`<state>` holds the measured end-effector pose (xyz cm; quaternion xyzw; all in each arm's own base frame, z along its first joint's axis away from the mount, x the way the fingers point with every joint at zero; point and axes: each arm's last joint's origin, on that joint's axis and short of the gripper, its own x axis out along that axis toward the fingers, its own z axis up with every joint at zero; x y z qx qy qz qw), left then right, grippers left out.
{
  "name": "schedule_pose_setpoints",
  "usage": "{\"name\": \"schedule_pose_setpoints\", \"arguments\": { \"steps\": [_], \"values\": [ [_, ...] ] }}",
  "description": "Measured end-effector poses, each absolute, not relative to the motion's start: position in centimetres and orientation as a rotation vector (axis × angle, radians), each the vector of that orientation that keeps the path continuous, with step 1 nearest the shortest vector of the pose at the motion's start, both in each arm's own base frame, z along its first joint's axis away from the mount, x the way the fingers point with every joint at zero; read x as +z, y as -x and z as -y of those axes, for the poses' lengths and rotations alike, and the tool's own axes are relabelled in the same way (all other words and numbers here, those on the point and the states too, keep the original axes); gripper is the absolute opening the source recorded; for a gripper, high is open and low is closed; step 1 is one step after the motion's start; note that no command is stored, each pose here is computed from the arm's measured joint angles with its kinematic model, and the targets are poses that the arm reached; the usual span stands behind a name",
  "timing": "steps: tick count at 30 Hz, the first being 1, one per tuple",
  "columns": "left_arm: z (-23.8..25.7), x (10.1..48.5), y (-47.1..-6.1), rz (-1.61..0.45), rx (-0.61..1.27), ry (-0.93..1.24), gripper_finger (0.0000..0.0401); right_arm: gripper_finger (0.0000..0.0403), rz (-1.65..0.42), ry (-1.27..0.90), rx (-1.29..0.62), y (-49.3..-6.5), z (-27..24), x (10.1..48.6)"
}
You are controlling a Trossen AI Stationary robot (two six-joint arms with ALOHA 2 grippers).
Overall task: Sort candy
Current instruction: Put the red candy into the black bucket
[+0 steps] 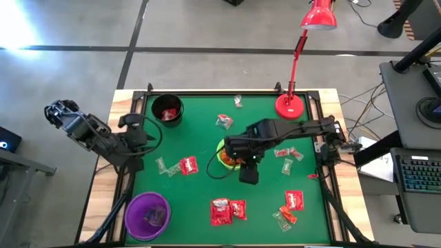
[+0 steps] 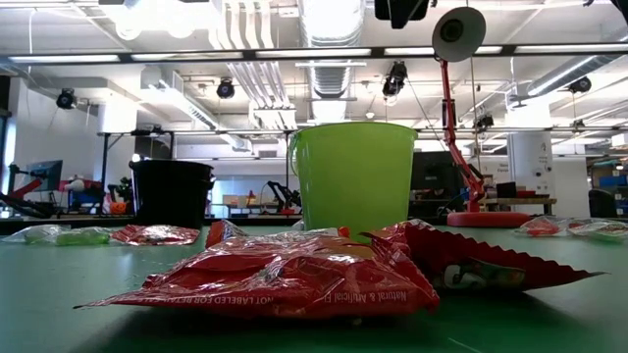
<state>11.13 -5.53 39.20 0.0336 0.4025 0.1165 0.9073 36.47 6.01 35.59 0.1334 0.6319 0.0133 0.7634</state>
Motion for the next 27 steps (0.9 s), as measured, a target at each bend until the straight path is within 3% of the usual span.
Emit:
{"name": "schedule_pose_setpoints", "arguments": {
  "steps": [12, 27],
  "values": [
    [5.5, 39.2, -11.1, -0.826, 0.24, -0.064, 0.0111, 0.0125, -1.372, -0.422, -0.044, -37.5, -6.8, 32.8],
    [6.0, 38.9, -11.7, -0.862, 0.221, -0.03, 0.0111, 0.02, -1.486, -0.533, -0.117, -36.8, -11.2, 27.0]
  ]
}}
